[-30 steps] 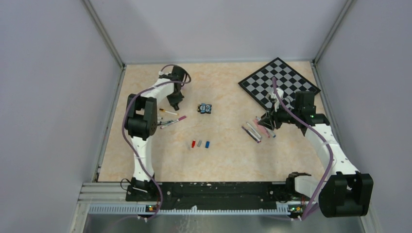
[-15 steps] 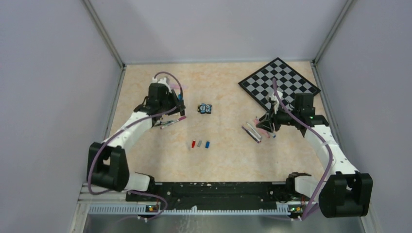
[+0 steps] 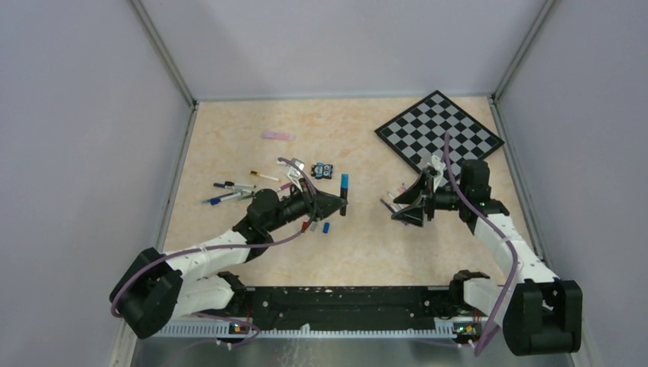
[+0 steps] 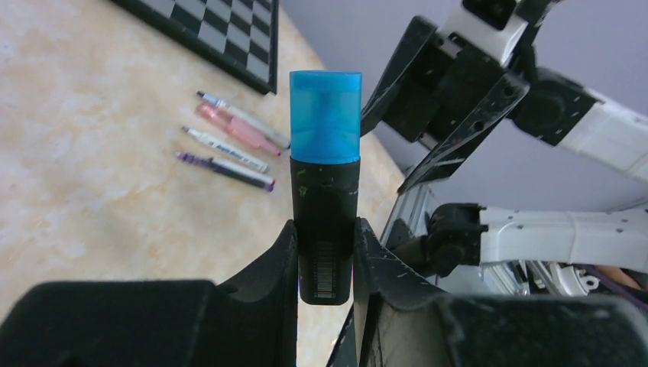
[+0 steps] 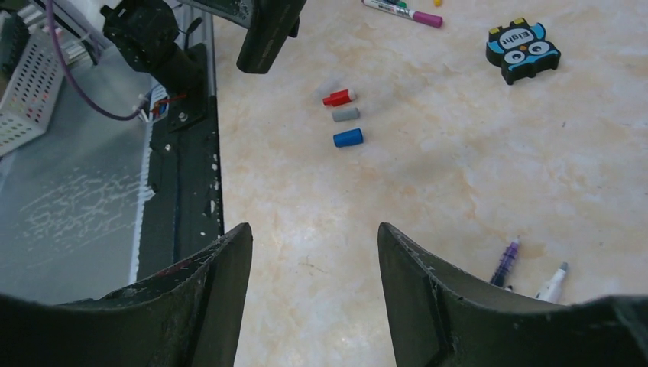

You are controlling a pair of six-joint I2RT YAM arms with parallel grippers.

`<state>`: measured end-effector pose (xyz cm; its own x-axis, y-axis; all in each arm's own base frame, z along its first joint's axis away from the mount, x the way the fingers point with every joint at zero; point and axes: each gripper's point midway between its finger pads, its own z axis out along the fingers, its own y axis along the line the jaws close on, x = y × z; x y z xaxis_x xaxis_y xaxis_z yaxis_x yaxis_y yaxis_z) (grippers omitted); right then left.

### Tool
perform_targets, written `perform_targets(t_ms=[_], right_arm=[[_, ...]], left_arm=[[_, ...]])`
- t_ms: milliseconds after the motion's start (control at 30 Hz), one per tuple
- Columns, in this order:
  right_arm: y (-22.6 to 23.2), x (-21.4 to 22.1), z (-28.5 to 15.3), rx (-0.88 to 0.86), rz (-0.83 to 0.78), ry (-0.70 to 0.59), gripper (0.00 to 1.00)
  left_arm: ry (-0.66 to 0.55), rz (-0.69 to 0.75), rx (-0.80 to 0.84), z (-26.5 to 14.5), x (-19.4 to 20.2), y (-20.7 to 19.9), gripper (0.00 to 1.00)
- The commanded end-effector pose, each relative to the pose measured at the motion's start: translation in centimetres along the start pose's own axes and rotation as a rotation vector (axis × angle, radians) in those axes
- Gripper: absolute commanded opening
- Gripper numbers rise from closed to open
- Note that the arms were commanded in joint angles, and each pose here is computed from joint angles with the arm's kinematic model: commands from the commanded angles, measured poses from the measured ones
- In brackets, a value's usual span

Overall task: Open the pen caps
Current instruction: Pick up the pen from the center of the board, then open the pen cap from the pen.

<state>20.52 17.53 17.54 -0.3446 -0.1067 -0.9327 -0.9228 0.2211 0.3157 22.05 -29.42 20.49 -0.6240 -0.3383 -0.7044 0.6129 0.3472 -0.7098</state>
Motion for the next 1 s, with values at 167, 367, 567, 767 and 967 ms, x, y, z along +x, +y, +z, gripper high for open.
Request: perform_targets(t_ms=[167,367,567,767,967], right_arm=[[1.2,-1.9,1.9,-0.089,0.04,-0.045,0.6],[1.0,-1.5,3.1,-0.06,0.083,-0.03,0.6],[-1.0,-1.1,3.9,0.054,0.133,-0.023,0.59],[-1.3,-1.1,4.3,0.073,0.171,-0.028,0.57],[-1.9,-0.8,4.6,0.111,0.179,-0.032,0.52]], left_arm=[[-0.257,-0.021,-0.025,4.1,-3.2,-3.2,0.0],[-0.283,-0.077,-0.118,6.5,-2.6,-2.8,0.0],[-0.269,-0.183,-0.357,8.5,-0.7,-0.8,0.0],[-0.267,-0.224,-0.404,9.4,0.1,-0.8,0.0],[-0.255,-0.229,-0.42,10.1,0.8,-1.3,0.0]])
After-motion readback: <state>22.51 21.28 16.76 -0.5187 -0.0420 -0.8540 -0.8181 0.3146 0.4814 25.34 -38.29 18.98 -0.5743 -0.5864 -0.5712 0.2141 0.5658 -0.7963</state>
